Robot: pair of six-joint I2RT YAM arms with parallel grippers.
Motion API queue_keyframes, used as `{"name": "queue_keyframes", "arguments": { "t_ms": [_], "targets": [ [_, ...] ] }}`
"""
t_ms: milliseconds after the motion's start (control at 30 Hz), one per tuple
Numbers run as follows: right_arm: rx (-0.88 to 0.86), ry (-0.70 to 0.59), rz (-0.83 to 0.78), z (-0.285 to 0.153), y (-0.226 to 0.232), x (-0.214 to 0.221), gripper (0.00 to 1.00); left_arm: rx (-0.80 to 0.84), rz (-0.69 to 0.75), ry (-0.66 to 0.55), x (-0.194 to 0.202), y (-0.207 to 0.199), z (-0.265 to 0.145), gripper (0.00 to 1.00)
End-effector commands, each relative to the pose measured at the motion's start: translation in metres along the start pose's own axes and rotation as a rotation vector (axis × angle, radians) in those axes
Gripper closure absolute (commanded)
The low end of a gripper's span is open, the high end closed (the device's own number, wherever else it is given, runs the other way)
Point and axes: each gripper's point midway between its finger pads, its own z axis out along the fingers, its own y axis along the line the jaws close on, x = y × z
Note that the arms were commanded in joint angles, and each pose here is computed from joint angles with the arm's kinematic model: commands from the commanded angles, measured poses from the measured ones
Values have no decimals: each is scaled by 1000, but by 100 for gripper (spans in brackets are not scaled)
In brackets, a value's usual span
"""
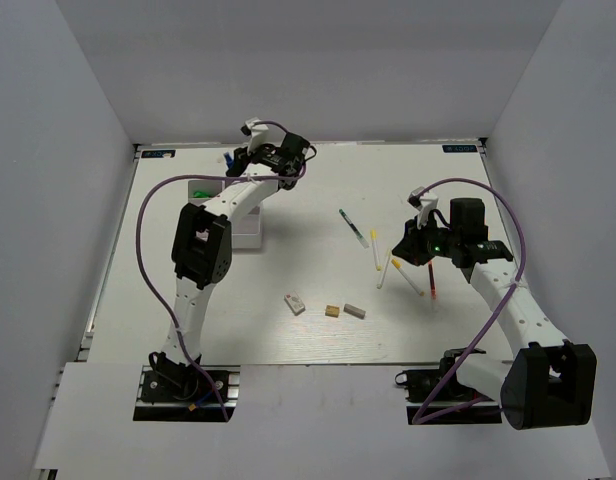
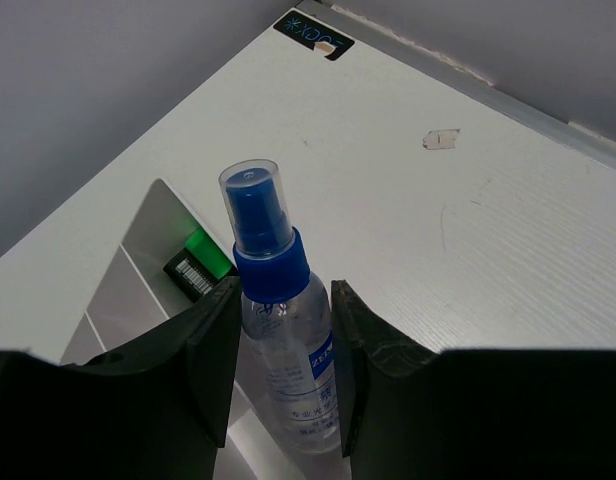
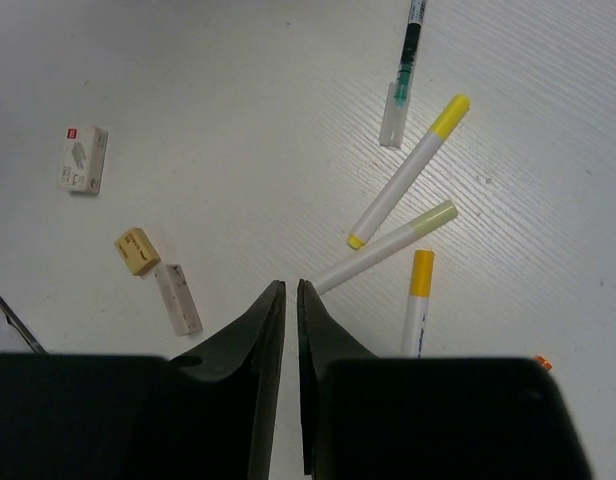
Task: Sort the stationery into containers
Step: Place the stationery into the container, then grab a piece of stationery with the right arm
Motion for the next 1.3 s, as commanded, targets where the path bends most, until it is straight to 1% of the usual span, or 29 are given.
{"name": "queue_keyframes", "arguments": {
  "t_ms": [0, 33, 100, 133, 167, 200, 267, 300, 500, 567, 633, 667, 733, 767, 800, 833, 867, 900, 933, 967, 1000, 1033, 1067, 1100, 1133, 1167, 1200, 1233, 1267],
  "targets": [
    [-33, -5, -21, 0, 4, -2, 84, -6, -115, -25, -33, 23, -7, 52],
    [-35, -6, -22, -1, 5, -2, 84, -9, -105, -21, -29, 27, -8, 47],
    [-44, -1, -19, 0, 6, 0, 82, 7, -135, -15, -33, 30, -14, 38],
    [-43, -1, -16, 0, 5, 1, 82, 3, -119, -10, -27, 32, -14, 34],
    [-49, 2, -14, 1, 6, 2, 81, 5, -134, -13, -33, 35, -15, 30],
    [-49, 1, -14, 1, 6, 2, 81, 16, -119, -4, -27, 33, -19, 24],
    [-55, 3, -14, 2, 7, 3, 81, 17, -136, -5, -33, 40, -22, 19],
    [-54, 1, -14, 2, 7, 3, 81, 20, -136, 8, -27, 40, -21, 15],
    [-45, 3, -17, 3, 5, 4, 78, 77, -202, 52, -38, 48, -40, 13],
    [-22, 12, -22, 5, -1, 4, 78, 138, -240, 73, -50, 49, -57, 13],
    [7, 36, -21, 9, -10, 7, 75, 195, -269, 95, -69, 58, -67, 13],
    [9, 39, -40, 10, -11, 3, 73, 270, -267, 144, -69, 53, -79, 12],
    [29, 100, -18, 19, -22, 13, 67, 350, -209, 190, -63, 57, -89, 7],
    [33, 91, -40, 20, -24, -1, 64, 459, -180, 247, -57, 50, -102, 1],
    [45, 112, -44, 23, -27, 0, 50, 519, -166, 271, -53, 64, -112, 0],
    [44, 145, -32, 31, -33, 1, 47, 576, -159, 295, -49, 68, -120, 0],
    [58, 156, -40, 35, -37, -1, 45, 717, -151, 324, -47, 61, -138, 0],
    [54, 174, -53, 42, -39, -5, 39, 748, -117, 368, -21, 68, -143, 0],
    [69, 185, -71, 50, -44, -12, 36, 823, -175, 362, -34, 86, -157, 0],
    [72, 190, -81, 54, -46, -15, 33, 945, -178, 392, -32, 86, -177, 0],
    [63, 188, -123, 64, -44, -31, 28, 965, -137, 440, -4, 95, -181, 0],
    [81, 228, -122, 73, -51, -25, 25, 1054, -157, 463, -6, 109, -199, 0],
    [75, 255, -123, 86, -53, -21, 24, 1074, -163, 489, 2, 116, -204, 0],
    [81, 222, -161, 90, -51, -50, 24, 1064, -123, 545, 29, 127, -205, 0],
    [80, 248, -159, 97, -49, -48, 23, 1080, -126, 581, 38, 134, -210, 0],
    [64, 327, -121, 116, -55, -26, 23, 1072, -135, 595, 49, 150, -211, 0],
    [73, 292, -147, 122, -55, -52, 23, 1074, -133, 618, 57, 160, -214, 0],
    [62, 314, -154, 129, -50, -50, 23, 1071, -148, 624, 60, 168, -215, 0],
    [52, 343, -166, 144, -51, -43, 23, 1057, -144, 644, 73, 176, -214, 0]
  ]
}}
